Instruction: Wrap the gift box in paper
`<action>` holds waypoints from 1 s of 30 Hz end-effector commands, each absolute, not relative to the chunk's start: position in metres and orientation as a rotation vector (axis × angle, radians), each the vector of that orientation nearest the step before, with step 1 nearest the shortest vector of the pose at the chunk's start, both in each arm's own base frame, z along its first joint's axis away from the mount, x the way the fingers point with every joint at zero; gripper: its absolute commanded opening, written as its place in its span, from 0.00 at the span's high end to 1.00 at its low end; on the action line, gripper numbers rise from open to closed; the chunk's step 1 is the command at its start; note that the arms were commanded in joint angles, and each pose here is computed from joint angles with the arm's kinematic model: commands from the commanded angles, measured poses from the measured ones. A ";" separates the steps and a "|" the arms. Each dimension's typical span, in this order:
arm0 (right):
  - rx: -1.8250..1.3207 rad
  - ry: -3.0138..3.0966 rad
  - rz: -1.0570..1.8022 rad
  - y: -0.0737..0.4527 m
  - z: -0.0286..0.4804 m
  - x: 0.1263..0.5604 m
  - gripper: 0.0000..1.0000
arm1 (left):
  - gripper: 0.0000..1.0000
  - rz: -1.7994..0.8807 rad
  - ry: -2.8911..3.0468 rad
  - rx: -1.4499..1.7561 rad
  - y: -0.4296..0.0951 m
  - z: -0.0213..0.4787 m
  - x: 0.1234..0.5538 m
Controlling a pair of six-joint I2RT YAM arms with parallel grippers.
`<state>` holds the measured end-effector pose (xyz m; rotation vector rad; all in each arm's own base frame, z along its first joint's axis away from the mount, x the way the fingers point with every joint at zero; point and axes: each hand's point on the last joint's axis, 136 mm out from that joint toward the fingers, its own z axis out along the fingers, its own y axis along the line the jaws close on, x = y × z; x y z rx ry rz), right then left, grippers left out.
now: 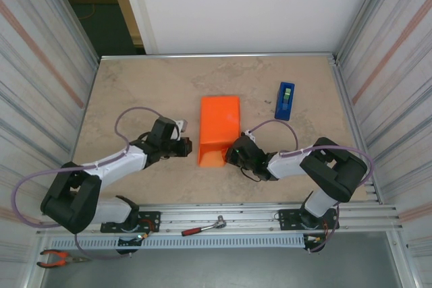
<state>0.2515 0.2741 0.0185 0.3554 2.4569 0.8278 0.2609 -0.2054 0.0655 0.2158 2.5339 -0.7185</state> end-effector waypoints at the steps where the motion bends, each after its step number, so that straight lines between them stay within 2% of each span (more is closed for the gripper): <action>1: 0.342 2.635 0.712 0.264 -0.018 0.220 1.00 | 1.00 -0.704 2.557 0.187 -0.207 0.053 0.253; 18: 0.326 2.638 0.702 0.267 -0.020 0.217 1.00 | 1.00 -0.791 2.570 0.317 -0.236 0.040 0.234; 28: 0.319 2.638 0.698 0.268 -0.018 0.217 1.00 | 1.00 -0.861 2.435 0.334 -0.246 0.066 0.239; 30: 0.320 2.639 0.696 0.267 -0.018 0.217 1.00 | 0.93 -0.804 2.429 0.287 -0.235 0.071 0.241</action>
